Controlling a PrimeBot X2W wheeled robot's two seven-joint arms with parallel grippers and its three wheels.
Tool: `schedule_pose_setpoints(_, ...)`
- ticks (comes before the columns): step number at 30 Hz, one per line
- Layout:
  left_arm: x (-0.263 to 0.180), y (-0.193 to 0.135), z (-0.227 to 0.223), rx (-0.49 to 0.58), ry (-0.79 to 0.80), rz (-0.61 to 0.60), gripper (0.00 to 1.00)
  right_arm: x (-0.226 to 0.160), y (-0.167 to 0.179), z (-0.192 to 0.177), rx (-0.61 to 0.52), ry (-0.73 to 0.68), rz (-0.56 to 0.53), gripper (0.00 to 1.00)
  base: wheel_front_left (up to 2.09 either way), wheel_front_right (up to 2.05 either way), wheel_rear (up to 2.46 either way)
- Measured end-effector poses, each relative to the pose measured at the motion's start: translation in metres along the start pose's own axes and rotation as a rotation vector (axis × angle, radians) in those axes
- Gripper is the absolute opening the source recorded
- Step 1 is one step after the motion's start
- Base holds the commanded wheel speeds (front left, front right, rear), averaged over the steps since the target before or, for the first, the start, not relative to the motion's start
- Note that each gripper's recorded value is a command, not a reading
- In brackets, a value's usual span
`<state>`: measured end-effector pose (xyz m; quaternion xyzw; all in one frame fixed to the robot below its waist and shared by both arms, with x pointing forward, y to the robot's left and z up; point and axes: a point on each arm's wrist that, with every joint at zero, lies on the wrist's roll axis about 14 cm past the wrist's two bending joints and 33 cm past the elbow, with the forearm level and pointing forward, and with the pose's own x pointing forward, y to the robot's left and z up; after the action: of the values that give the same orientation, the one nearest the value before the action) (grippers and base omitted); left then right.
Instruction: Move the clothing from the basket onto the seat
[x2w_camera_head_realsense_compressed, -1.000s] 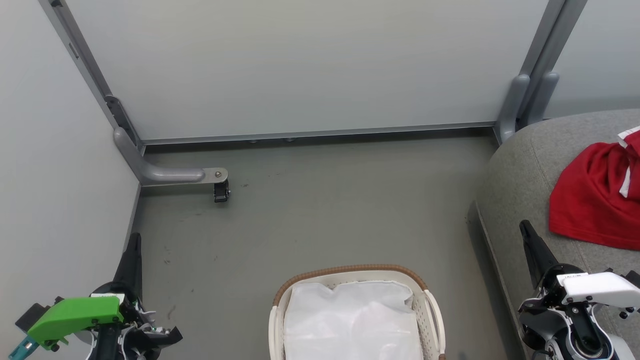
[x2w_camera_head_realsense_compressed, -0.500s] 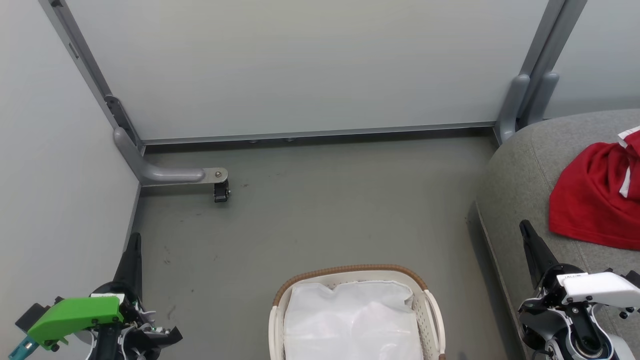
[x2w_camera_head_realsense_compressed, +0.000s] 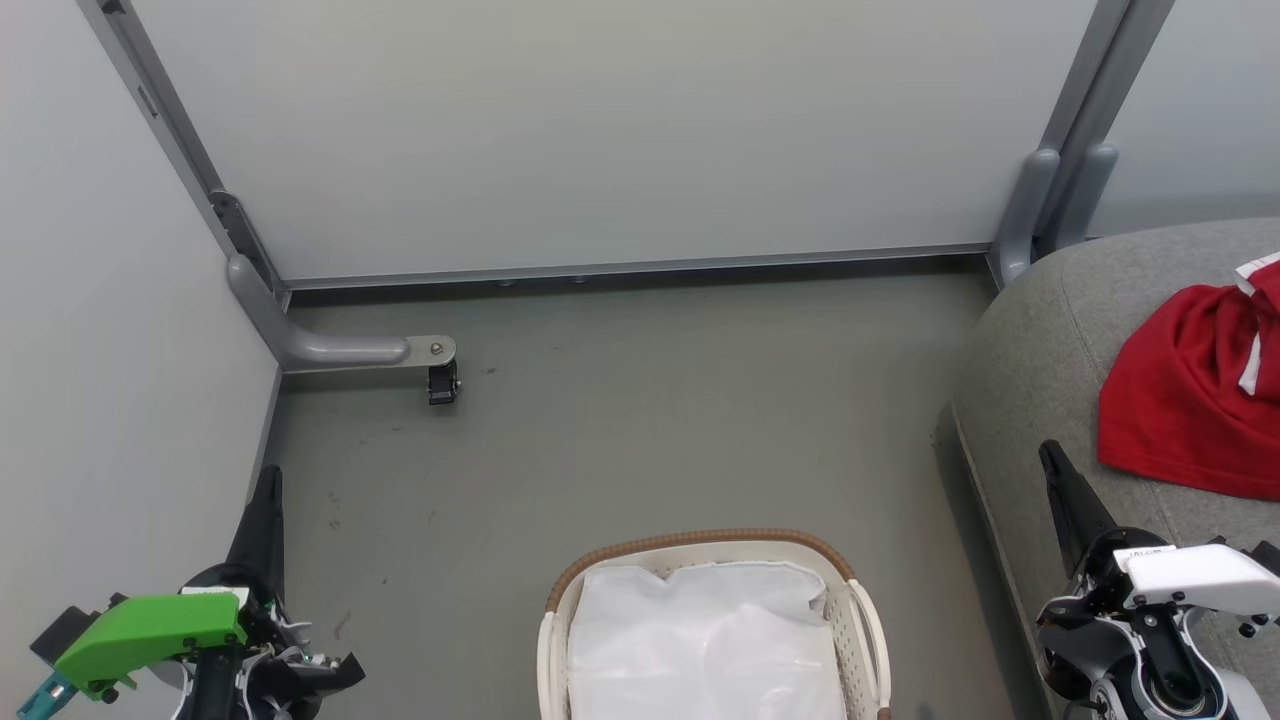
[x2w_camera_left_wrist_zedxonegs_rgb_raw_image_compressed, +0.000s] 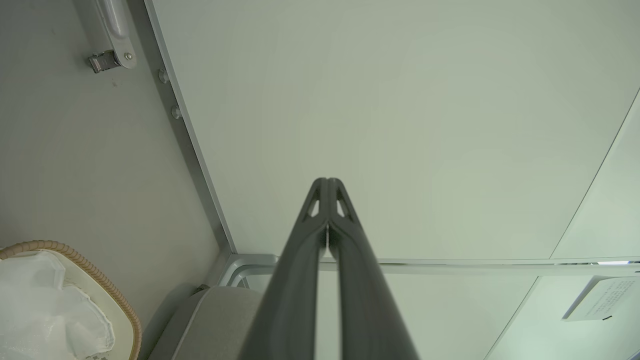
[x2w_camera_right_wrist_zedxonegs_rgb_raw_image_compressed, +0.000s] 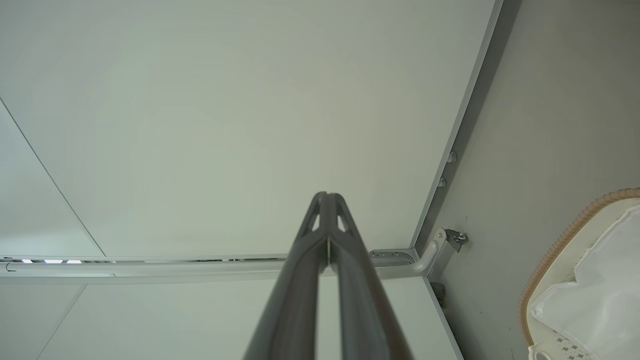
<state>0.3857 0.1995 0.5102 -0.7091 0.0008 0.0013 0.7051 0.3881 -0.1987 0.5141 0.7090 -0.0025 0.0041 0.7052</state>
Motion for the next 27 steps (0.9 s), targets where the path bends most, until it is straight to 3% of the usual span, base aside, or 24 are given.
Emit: schedule_pose_setpoints(27, 0.0000, 0.0000, 0.0000, 0.000, 0.000, 0.000, 0.00, 0.0000, 0.0000, 0.0000, 0.000, 0.000, 0.000, 0.00, 0.00, 0.00, 0.00)
